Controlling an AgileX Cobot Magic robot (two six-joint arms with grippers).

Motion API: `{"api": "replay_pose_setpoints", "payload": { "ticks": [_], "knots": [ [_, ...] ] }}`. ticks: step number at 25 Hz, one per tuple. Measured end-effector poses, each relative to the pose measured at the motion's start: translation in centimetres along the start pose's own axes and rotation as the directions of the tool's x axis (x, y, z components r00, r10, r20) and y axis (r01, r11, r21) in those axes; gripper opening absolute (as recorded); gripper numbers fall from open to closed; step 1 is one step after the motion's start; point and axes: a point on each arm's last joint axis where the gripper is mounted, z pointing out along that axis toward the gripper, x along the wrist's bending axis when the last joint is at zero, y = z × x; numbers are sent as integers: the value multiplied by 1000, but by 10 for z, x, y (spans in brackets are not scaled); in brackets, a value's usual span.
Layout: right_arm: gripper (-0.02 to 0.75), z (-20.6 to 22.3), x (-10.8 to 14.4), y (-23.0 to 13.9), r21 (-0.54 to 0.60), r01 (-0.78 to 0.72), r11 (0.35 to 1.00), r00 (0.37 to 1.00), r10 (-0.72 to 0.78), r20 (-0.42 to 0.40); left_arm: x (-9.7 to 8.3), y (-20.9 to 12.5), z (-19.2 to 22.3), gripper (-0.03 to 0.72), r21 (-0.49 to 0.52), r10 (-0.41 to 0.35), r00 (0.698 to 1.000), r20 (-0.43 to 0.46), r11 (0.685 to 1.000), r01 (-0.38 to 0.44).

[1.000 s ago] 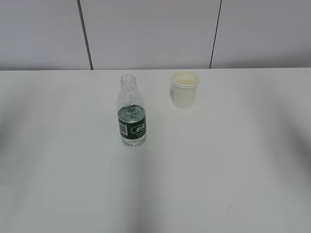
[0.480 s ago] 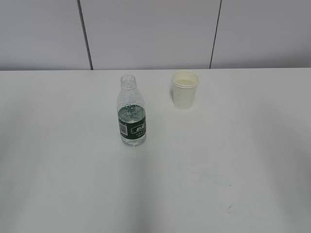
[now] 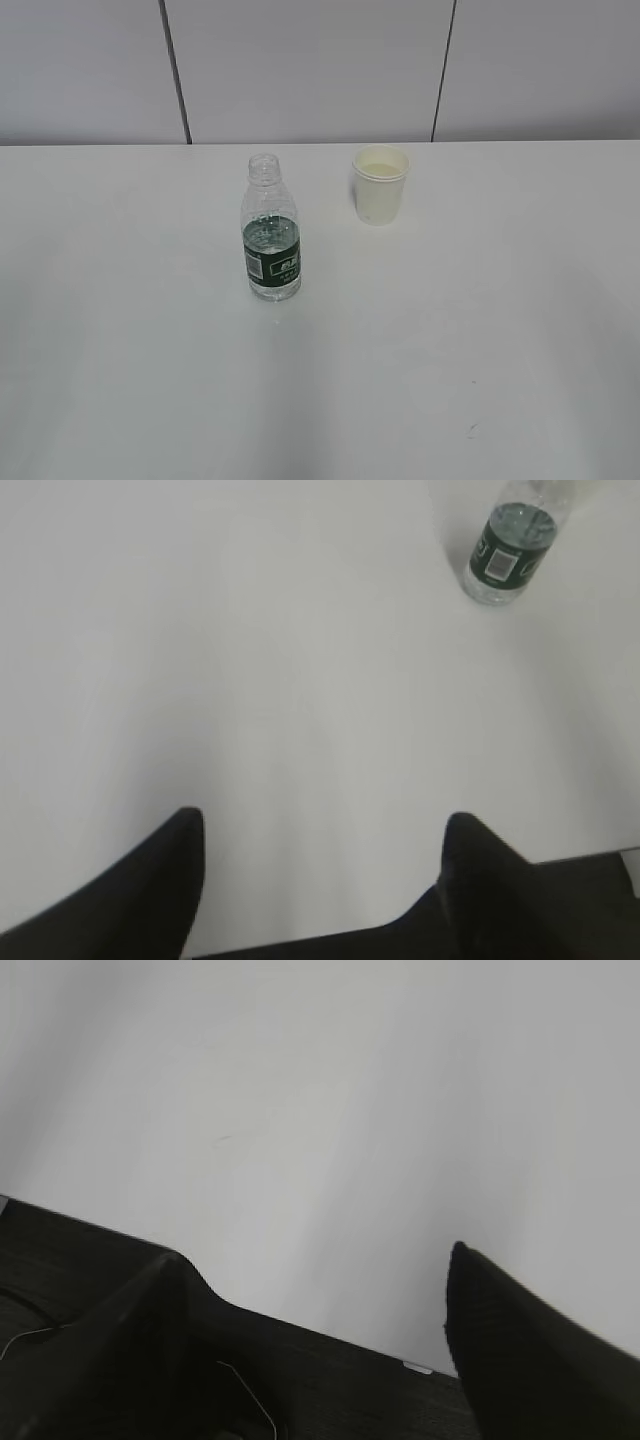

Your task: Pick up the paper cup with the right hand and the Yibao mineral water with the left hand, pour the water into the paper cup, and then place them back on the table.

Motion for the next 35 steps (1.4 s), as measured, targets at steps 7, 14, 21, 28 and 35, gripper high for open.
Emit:
{"api": "replay_pose_setpoints", "payload": {
  "ticks": [7, 14, 21, 28, 35],
  "knots": [
    [594, 1, 7, -38, -60, 24, 998, 998, -21, 54, -3, -31, 7, 461, -26, -5, 1000, 20, 1000, 5],
    [593, 0, 13, -63, -141, 46, 989, 995, -33, 94, -7, -45, -3, 460, -125, 7, 1000, 26, 992, -3],
    [591, -1, 14, -72, -233, 29, 972, 990, 4, 141, -7, -43, 0, 460, -154, 3, 1000, 28, 988, 2],
    [591, 4, 12, -70, -258, 18, 966, 988, 22, 151, -6, -41, 6, 449, -187, -2, 1000, 30, 982, 8],
    [588, 4, 11, -70, -263, -5, 965, 988, 45, 145, -6, -41, 6, 447, -189, -2, 1000, 30, 982, 8]
  ]
}}
